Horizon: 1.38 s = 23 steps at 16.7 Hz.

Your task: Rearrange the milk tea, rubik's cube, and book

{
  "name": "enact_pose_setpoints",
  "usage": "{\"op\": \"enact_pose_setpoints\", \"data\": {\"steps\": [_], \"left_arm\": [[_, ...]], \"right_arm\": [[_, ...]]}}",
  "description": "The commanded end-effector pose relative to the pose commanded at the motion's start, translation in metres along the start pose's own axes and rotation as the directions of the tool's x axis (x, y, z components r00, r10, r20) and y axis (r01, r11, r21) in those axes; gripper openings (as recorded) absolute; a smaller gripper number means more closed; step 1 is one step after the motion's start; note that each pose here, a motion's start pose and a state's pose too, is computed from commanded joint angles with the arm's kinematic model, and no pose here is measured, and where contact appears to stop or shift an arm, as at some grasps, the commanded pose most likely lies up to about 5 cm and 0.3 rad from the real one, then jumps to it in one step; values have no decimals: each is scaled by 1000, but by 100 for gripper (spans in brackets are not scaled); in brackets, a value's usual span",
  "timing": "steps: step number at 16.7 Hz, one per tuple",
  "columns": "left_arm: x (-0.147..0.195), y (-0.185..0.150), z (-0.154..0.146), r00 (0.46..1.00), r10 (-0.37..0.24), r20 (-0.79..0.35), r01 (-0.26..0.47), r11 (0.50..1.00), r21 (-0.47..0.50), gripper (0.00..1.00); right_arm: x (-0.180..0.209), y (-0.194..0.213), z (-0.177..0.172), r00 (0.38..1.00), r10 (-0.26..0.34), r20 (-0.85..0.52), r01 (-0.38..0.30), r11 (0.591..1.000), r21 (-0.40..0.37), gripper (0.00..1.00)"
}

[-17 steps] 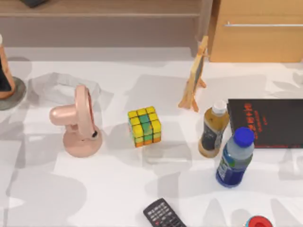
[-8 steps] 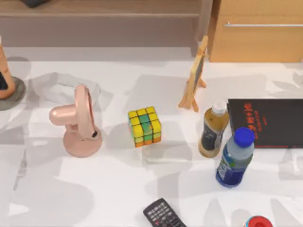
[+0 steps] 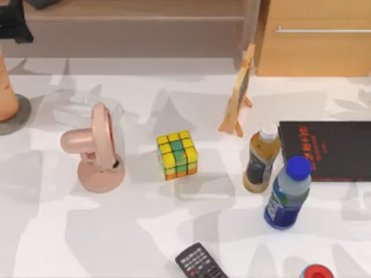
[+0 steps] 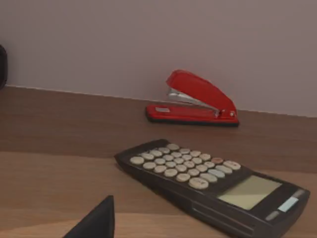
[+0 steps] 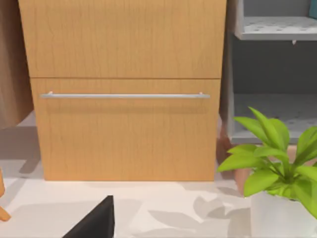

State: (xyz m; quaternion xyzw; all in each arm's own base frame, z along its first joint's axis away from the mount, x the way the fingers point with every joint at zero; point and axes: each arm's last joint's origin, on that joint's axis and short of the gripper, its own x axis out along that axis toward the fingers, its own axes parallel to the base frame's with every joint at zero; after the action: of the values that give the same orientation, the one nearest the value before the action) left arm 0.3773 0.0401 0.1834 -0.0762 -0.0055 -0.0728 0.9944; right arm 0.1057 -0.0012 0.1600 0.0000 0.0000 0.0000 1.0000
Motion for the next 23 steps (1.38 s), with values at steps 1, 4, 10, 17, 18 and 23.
{"op": "enact_pose_setpoints", "data": {"steps": [1, 4, 10, 17, 18, 23], "left_arm": [[18, -10, 8, 1000, -21, -23, 20, 999, -40, 100], [67, -52, 31, 986, -87, -146, 61, 983, -176, 100], [108, -169, 53, 812, -179, -556, -52, 926, -374, 100], [69, -265, 12, 304, -42, -952, -350, 924, -153, 100], [61, -273, 5, 234, -7, -972, -372, 923, -96, 100], [35, -294, -22, 1, 135, -991, -408, 905, 123, 100]], "right_arm": [[0, 0, 0, 1000, 0, 0, 0, 1000, 0, 100], [0, 0, 0, 1000, 0, 0, 0, 1000, 0, 100], [0, 0, 0, 1000, 0, 0, 0, 1000, 0, 100], [0, 0, 0, 1000, 0, 0, 0, 1000, 0, 100], [0, 0, 0, 1000, 0, 0, 0, 1000, 0, 100], [0, 0, 0, 1000, 0, 0, 0, 1000, 0, 100]]}}
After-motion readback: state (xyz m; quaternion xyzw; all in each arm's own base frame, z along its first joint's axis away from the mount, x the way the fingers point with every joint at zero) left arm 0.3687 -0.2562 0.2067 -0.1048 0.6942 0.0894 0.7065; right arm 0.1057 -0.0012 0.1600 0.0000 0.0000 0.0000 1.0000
